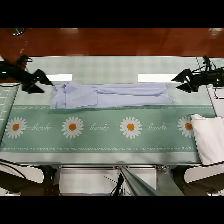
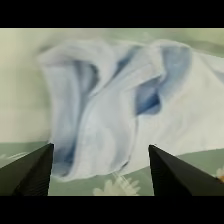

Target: Fold the shirts.

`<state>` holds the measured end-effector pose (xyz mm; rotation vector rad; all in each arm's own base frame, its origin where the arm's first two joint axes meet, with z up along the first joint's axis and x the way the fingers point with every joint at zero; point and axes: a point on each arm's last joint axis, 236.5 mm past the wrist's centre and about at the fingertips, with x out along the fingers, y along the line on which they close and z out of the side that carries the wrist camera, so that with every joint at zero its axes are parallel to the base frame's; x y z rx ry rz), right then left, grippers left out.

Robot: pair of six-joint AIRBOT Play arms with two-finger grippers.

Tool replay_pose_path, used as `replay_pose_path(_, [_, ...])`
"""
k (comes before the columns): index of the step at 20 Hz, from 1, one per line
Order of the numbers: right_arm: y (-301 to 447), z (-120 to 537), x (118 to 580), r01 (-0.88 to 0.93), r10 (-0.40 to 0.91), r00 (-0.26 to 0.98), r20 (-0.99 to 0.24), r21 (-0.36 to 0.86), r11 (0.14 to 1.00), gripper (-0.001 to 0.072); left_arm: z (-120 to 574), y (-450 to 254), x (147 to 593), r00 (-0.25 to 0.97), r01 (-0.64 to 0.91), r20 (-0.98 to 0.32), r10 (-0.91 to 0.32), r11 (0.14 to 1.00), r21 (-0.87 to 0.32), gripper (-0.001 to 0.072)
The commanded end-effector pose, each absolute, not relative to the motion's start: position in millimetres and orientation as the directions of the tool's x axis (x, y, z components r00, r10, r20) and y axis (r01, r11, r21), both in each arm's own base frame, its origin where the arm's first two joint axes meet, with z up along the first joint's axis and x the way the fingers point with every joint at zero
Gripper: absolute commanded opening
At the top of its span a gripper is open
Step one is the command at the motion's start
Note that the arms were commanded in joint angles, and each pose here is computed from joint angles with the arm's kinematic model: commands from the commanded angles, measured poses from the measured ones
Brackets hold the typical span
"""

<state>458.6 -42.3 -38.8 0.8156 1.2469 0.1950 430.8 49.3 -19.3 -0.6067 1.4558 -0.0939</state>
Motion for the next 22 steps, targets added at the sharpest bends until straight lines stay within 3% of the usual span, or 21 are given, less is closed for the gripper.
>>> replay_pose_path(1, [-71.3,-54.3,428.9,0.339,0.518,0.259,-0.815,0.579,0.742,0.0619,19.1,111.1,422.5,0.35,-0.373,-0.914,-0.205,0.865,-0.336,0.0702])
replay_pose_path(4, [-51.8,-71.3,430.0,0.335,0.555,0.23,-0.799,0.601,0.726,0.0619,54.8,70.4,415.3,0.608,-0.312,-0.773,-0.18,0.841,-0.442,0.0702])
replay_pose_path(6, [-33.1,-86.5,430.5,0.326,0.575,0.186,-0.796,0.602,0.729,0.0619,60.7,21.6,392.6,0.678,-0.228,-0.699,-0.228,0.839,-0.495,0.0702])
replay_pose_path(12, [26.4,-107.6,436.1,0.281,0.622,0.11,-0.775,0.625,0.729,0.0607,31.3,-83.5,342.9,0.511,-0.032,-0.747,-0.425,0.859,-0.51,0.0701])
replay_pose_path(13, [30.9,-104.3,437.1,0.273,0.629,0.106,-0.77,0.631,0.726,0.0538,27.7,-95.2,342.4,0.492,-0.015,-0.748,-0.445,0.855,-0.518,0.0699])
replay_pose_path(14, [33.3,-97.6,435.8,0.259,0.64,0.091,-0.763,0.638,0.725,0.0212,25.4,-107.5,341.9,0.471,-0.005,-0.745,-0.473,0.843,-0.538,0.0673])
replay_pose_path(15, [30.8,-87.1,434.9,0.237,0.645,0.086,-0.759,0.644,0.727,0.002,25.2,-119.5,342.2,0.456,-0.002,-0.733,-0.505,0.823,-0.568,0.0478])
replay_pose_path(16, [25.0,-74.9,434.3,0.213,0.636,0.091,-0.766,0.639,0.739,0.0019,25.6,-132.4,342.1,0.44,0.018,-0.721,-0.535,0.808,-0.589,0.0018])
replay_pose_path(19, [-4.6,-30.7,424.5,0.149,0.541,0.14,-0.829,0.558,0.817,0.0019,31.5,-173.3,345.7,0.412,0.108,-0.675,-0.612,0.768,-0.631,0.0021])
replay_pose_path(22, [-27.6,19.7,386.1,0.071,0.385,0.161,-0.909,0.399,0.914,0.0019,20.3,-231.5,337.7,0.292,0.205,-0.689,-0.663,0.747,-0.632,0.002])
